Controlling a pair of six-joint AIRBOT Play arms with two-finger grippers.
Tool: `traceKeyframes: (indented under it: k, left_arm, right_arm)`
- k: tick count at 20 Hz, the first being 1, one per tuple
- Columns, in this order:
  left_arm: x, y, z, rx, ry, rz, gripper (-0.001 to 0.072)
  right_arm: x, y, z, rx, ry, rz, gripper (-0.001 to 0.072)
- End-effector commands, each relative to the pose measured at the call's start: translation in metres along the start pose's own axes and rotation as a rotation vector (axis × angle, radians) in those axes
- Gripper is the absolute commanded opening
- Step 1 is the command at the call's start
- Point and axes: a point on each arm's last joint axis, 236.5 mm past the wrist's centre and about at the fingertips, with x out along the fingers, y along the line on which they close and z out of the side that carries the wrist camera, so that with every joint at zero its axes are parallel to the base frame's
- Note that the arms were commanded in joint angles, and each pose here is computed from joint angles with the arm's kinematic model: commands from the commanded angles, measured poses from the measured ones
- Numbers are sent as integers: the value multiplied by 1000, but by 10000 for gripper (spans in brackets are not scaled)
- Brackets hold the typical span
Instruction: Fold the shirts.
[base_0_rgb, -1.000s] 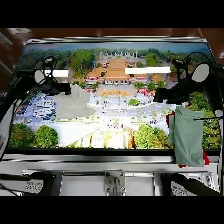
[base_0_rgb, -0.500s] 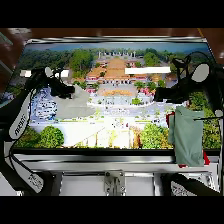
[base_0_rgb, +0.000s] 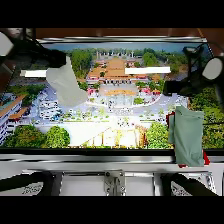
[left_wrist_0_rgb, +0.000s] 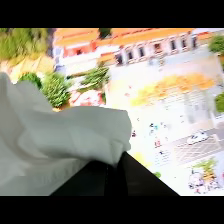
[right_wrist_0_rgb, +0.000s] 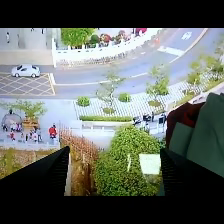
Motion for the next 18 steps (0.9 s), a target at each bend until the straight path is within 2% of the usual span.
traceKeyframes:
  k: [1, 6, 9, 10, 13, 14, 15, 16, 18]
  left_arm:
    - [-75, -92, 18, 92, -153, -150, 38]
    - [0, -191, -40, 75, -29, -310, 39]
    - [72, -240, -114, 82, 125, -361, 39]
    - [91, -257, -136, 64, 180, -392, 76]
    - [113, -285, -162, -14, 275, -498, 94]
    - [115, -278, -156, -12, 264, -495, 409]
    - [117, -263, -146, -61, 263, -473, 684]
    - [117, -237, -139, -94, 289, -439, 706]
    - [113, -173, -133, -137, 367, -363, 706]
  right_arm:
    - [-71, -7, 20, -15, -187, -44, 676]
    - [-142, -5, -2, -18, -307, -42, 676]
    - [-143, -6, -35, -14, -195, -45, 676]
    - [-139, -6, -44, -14, -151, -46, 676]
    - [-125, -8, -52, -20, -70, -50, 677]
    - [-120, -9, -50, -19, -57, -53, 677]
    - [-111, -10, -47, -23, -37, -57, 677]
    - [-102, -10, -46, -30, -9, -58, 677]
    - [-77, -11, -43, -40, 60, -58, 677]
